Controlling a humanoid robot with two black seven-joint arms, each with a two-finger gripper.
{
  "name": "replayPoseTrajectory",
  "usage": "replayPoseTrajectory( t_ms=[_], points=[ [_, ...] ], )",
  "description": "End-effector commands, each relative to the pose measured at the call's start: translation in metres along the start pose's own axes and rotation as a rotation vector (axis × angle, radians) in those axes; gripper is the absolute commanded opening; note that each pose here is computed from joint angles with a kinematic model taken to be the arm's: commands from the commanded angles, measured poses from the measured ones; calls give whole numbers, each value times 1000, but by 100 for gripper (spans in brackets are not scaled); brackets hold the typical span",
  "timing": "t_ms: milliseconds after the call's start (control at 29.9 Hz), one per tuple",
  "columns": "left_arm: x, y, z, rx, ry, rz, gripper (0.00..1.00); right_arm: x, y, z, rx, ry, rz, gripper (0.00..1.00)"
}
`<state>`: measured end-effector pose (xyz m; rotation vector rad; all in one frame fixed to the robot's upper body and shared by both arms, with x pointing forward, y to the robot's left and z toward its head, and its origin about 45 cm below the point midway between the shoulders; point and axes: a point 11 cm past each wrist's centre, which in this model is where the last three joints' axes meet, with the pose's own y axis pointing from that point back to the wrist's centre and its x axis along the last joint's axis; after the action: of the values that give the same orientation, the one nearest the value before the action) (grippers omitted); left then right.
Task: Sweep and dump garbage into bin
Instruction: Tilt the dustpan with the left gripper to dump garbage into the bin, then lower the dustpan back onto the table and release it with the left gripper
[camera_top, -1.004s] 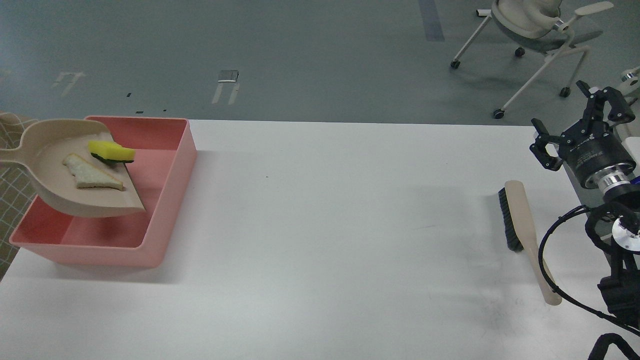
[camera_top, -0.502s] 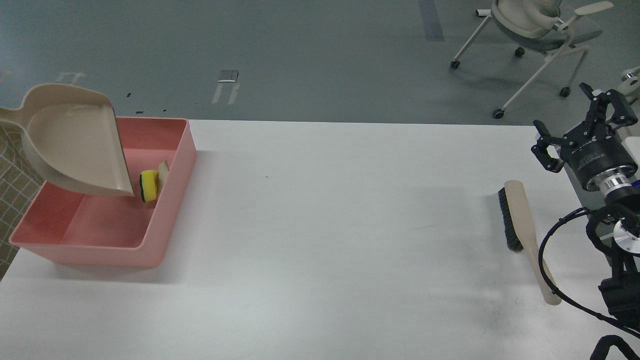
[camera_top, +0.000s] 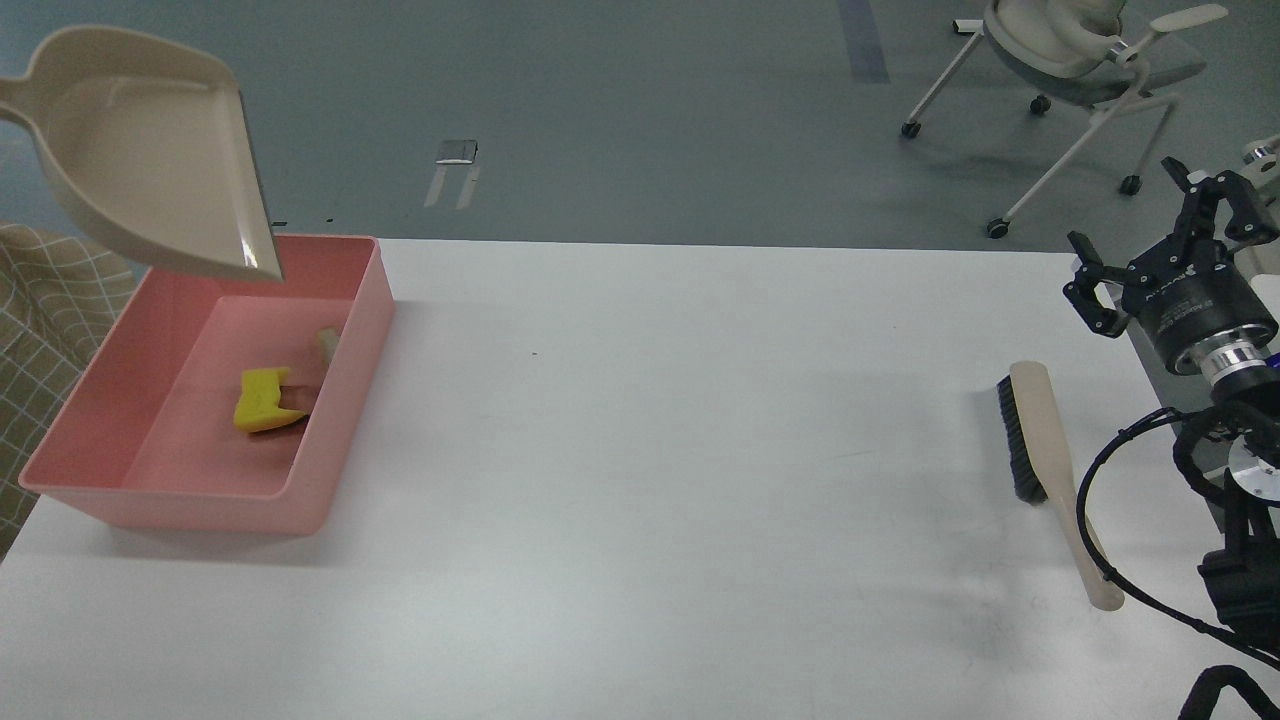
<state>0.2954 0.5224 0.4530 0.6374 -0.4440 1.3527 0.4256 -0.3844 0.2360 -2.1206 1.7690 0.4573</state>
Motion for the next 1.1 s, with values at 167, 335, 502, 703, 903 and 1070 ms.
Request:
replayPoseTrajectory(
  t_ms=[167,335,502,703,903,1070],
  points=[
    [-26,-11,-9,-131,189,-24,0,-13,-12,-9,26,-6,-29,99],
    [-40,-44,-31,-140,296,-14,0,-15,-13,-9,29,-8,-33,99],
    [-47,-69,-40,-154,378,1,0,-13,-12,-10,29,-5,-29,99],
    [-115,-114,-24,-181,421,-149,0,-13,-13,-12,36,-11,-28,99],
    [-161,-142,-3,-214,387,-239,0,-16,-16,-16,44,-8,-36,99],
    [-222,-162,0,-191,339,-354,0,-16,-17,-17,46,-8,-37,99]
  ],
)
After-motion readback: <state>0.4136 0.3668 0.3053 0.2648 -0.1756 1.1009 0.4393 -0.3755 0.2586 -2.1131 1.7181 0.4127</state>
